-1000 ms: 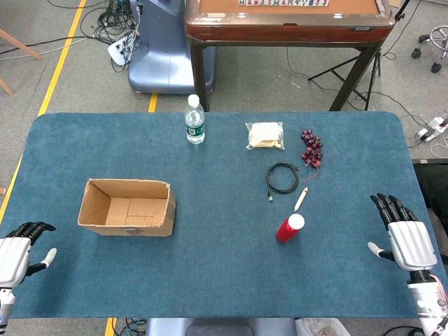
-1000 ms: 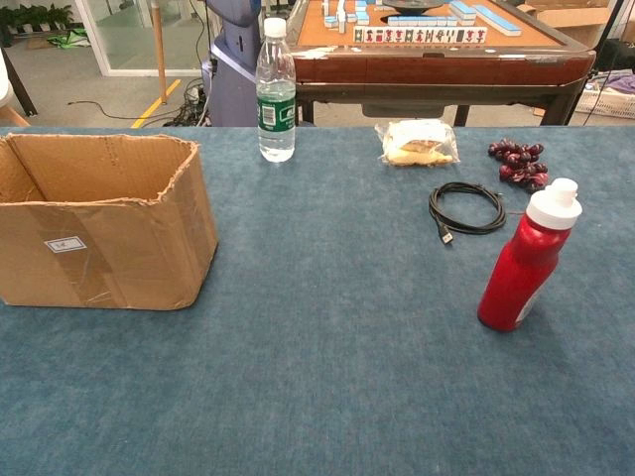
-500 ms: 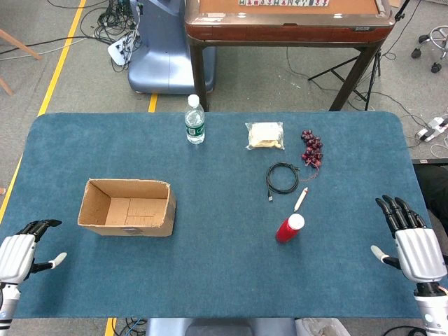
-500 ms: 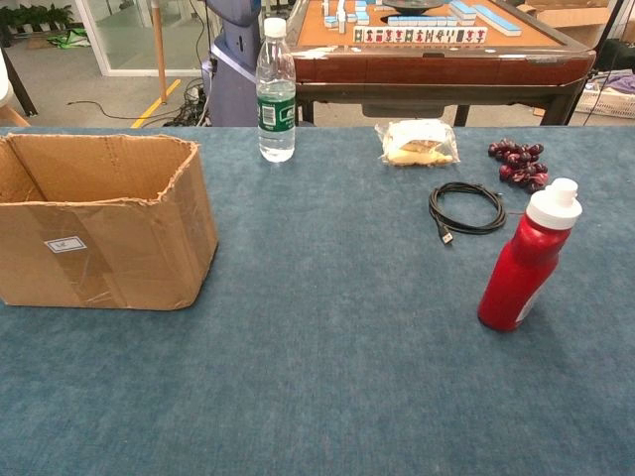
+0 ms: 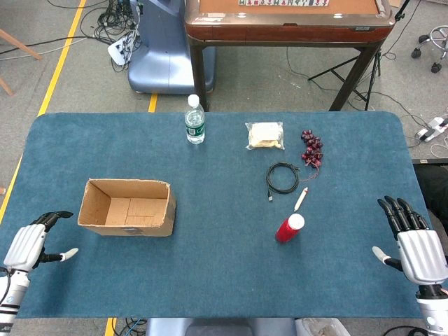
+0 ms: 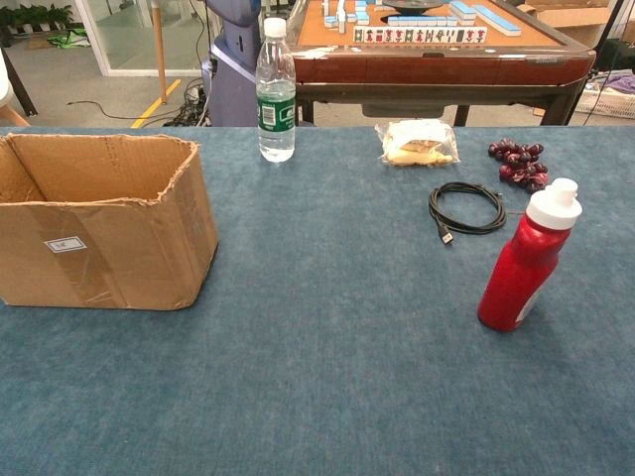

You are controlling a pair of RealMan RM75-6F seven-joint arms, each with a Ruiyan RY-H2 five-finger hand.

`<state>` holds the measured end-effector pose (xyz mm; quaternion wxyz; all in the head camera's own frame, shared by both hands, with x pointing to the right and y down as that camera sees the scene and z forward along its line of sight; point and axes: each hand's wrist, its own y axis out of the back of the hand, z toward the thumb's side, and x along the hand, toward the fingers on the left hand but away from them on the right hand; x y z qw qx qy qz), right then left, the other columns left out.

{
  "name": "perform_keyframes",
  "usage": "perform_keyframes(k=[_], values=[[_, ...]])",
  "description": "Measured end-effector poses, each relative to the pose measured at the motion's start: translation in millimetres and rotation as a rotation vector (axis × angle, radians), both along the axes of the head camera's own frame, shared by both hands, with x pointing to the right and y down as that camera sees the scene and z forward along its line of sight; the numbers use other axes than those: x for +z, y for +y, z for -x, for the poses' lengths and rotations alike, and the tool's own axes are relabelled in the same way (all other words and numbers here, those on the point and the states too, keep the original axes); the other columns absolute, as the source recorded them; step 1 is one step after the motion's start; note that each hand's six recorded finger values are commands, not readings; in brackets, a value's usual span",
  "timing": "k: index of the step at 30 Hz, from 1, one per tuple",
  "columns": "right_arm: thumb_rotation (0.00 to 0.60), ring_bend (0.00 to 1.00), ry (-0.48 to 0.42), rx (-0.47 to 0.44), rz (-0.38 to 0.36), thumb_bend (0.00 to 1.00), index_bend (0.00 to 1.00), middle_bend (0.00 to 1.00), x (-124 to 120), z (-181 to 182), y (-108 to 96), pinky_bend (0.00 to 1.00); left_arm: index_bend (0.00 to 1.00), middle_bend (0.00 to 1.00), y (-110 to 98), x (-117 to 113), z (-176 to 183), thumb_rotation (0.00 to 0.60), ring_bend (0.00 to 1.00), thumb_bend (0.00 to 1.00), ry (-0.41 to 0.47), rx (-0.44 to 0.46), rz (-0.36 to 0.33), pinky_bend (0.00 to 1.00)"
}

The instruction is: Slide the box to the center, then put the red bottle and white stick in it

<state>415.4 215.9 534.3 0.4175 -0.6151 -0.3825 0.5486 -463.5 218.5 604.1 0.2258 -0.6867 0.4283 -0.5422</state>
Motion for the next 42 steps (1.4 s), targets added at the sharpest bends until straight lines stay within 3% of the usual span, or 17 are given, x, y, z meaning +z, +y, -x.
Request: perform_keyframes(k=[13, 42], values=[[0.600, 0.07, -0.001, 0.002, -0.006, 0.00, 0.10, 0.10, -3, -1, 2, 0.25, 0.26, 0.27, -7, 20, -14, 0.600, 0.21, 0.00, -0.003, 0.027, 0.072, 0.26], [0.600, 0.07, -0.005, -0.005, -0.006, 0.00, 0.10, 0.10, -4, 0, 3, 0.25, 0.26, 0.27, -8, 28, -88, 0.600, 0.21, 0.00, 0.025, 0.233, 0.086, 0.26]])
